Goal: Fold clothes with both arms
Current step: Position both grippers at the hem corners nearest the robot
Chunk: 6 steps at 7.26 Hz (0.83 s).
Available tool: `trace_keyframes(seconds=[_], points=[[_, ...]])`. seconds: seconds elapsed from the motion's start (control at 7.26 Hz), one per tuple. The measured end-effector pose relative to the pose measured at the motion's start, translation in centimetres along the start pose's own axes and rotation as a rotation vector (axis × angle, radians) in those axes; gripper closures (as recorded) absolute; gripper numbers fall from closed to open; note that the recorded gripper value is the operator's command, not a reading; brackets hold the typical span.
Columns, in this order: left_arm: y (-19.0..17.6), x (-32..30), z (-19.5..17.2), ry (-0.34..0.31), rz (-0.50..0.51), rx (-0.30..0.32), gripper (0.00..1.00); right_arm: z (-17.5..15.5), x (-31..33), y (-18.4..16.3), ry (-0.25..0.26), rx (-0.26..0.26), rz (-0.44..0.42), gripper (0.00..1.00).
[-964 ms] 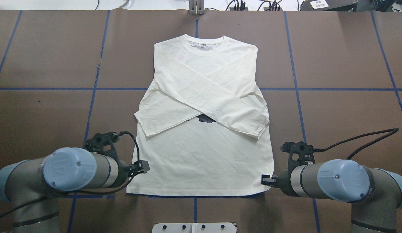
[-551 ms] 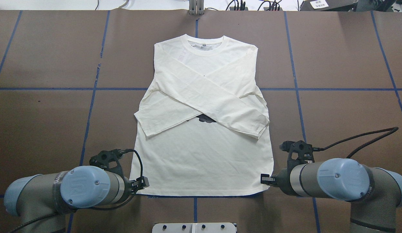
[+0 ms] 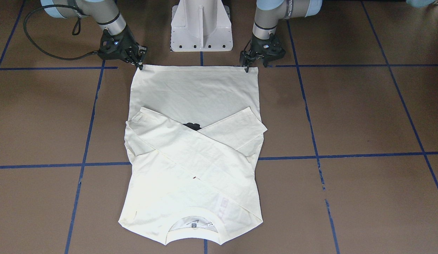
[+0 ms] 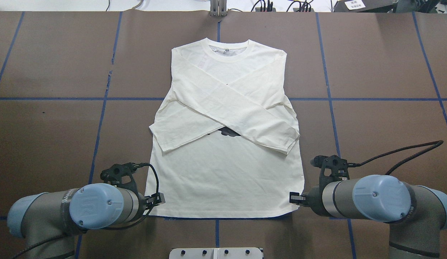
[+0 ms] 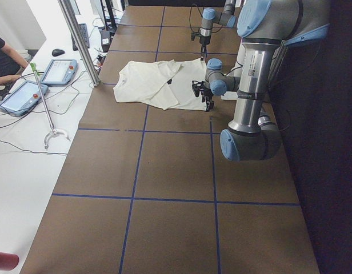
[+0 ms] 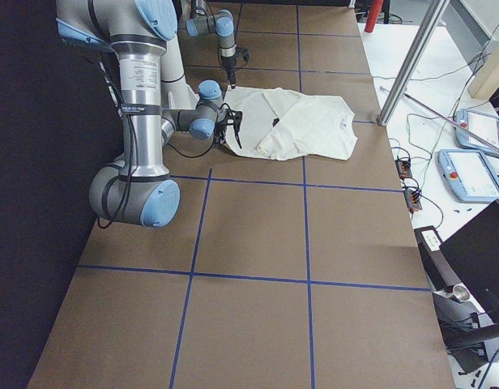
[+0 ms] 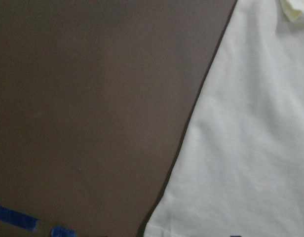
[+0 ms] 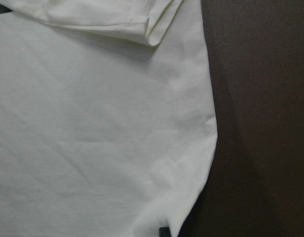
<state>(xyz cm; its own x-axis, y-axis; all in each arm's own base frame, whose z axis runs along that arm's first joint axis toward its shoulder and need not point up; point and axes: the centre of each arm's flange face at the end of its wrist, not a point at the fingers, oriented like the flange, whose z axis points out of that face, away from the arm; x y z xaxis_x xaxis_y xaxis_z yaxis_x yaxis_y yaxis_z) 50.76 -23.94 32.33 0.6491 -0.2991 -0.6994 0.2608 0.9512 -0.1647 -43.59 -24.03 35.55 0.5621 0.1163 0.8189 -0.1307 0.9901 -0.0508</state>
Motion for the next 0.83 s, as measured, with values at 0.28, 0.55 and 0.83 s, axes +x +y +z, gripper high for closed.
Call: trace_keyframes(seconds=[0.28, 0.55, 0.83], points=[[-0.3, -0.1, 0.7, 0.045, 0.001, 0.0, 0.14, 0.0, 0.0, 0.0, 0.0, 0.0, 0.0, 1.0], [-0.5, -0.4, 1.4, 0.061, 0.004, 0.003, 0.19, -0.1, -0.1, 0.0, -0.002, -0.001, 0.0, 1.0], [-0.6, -0.5, 1.6, 0.057, 0.005, 0.005, 0.31, -0.1, -0.1, 0.0, -0.002, -0.001, 0.0, 1.0]])
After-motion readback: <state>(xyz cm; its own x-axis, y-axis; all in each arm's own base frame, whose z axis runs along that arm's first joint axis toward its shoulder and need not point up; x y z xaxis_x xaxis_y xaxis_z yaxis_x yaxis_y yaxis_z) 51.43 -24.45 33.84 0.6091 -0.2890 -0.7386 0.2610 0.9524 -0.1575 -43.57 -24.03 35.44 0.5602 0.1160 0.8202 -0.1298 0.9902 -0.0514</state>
